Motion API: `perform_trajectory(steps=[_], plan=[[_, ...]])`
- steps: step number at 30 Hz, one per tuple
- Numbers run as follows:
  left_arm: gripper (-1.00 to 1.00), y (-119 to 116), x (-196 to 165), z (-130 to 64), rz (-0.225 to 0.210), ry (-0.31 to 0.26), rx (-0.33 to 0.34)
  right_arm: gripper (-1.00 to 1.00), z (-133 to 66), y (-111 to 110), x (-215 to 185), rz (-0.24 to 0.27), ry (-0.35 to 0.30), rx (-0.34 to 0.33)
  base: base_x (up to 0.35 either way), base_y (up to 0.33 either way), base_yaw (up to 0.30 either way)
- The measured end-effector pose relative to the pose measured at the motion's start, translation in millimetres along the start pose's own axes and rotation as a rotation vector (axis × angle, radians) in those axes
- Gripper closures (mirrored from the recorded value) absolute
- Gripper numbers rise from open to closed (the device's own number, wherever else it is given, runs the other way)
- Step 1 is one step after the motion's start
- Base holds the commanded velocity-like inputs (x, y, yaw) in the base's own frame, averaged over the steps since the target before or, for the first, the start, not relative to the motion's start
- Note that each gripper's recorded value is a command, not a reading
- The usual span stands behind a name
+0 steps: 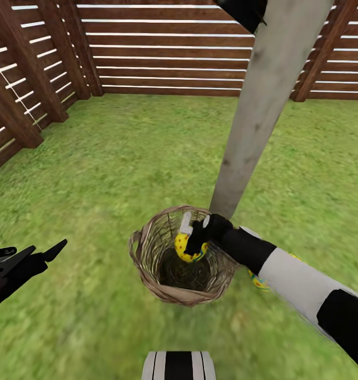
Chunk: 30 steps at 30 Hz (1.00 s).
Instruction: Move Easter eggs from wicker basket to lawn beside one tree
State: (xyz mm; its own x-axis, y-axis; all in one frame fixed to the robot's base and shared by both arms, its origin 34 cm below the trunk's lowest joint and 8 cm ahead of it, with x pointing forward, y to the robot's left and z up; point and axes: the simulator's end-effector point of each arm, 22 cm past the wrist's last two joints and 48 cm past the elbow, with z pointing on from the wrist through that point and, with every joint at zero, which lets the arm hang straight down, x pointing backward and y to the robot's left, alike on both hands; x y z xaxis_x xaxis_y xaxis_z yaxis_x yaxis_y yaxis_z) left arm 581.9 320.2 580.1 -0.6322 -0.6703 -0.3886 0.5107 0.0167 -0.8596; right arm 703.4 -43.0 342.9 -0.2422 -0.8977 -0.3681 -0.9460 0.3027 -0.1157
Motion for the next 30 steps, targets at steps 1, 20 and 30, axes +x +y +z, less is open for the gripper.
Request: perform_trajectory(steps=[1,20,30], plan=[[-1.0,-1.9,-0.6,0.5,0.003,0.0,0.002,1.0,-11.0,-3.3,1.5,0.019,-0.017,-0.023,0.0,0.0,0.0],[-1.0,-33.9,-14.2,1.1,0.061,-0.005,0.027,1.0,-59.0,-0.4,-47.7,-0.098,-0.072,0.016,-0.076,0.0,0.0],[-1.0,-54.3,-19.4,5.3,0.09,-0.006,0.052,1.0,-83.2,-6.0,-57.1,-0.107,-0.081,0.05,-0.129,0.0,0.0]])
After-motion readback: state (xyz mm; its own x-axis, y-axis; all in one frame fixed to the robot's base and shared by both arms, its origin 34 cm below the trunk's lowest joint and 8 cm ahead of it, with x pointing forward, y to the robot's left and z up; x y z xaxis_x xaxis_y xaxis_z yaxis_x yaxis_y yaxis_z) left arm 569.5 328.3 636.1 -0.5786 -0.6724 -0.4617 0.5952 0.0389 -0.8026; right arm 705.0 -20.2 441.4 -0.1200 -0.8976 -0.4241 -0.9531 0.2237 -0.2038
